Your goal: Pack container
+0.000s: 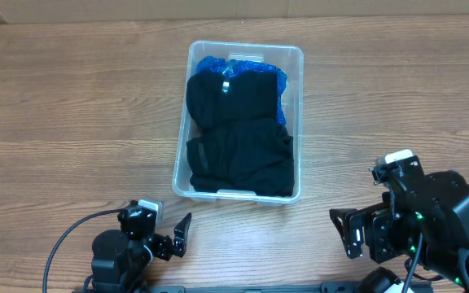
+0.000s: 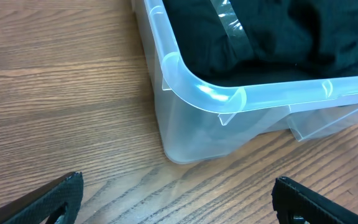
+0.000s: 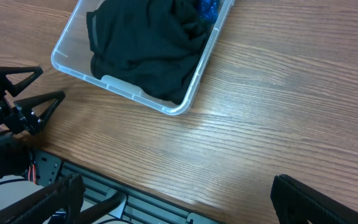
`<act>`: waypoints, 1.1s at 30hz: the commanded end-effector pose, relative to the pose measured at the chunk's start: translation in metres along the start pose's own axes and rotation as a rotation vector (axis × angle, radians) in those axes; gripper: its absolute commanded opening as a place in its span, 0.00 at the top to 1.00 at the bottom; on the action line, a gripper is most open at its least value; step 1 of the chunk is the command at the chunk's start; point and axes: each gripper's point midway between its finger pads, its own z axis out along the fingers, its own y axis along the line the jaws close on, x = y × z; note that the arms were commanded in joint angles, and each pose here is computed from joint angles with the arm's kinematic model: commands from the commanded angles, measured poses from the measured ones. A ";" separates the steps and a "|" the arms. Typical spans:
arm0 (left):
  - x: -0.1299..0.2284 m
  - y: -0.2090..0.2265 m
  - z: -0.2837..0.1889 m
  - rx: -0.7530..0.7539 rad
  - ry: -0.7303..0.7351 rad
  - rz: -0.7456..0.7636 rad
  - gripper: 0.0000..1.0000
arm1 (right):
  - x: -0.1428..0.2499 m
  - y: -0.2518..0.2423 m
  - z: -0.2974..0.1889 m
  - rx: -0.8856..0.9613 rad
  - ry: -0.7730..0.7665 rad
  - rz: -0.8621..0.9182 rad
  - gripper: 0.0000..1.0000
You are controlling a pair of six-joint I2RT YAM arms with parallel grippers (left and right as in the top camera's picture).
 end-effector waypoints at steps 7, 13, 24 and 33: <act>0.004 0.001 0.003 0.003 0.000 -0.016 0.00 | -0.009 -0.006 0.003 0.038 -0.042 -0.007 0.00; 0.004 0.001 0.003 0.003 0.000 -0.016 0.00 | -0.032 -0.017 0.075 0.078 -0.215 -0.065 0.00; 0.004 0.001 0.003 0.003 0.000 -0.016 0.00 | 0.053 -0.084 0.168 0.125 -0.462 0.100 0.00; 0.004 0.001 0.003 0.003 -0.001 -0.016 0.00 | 0.071 -0.095 0.201 0.129 -0.552 0.099 0.00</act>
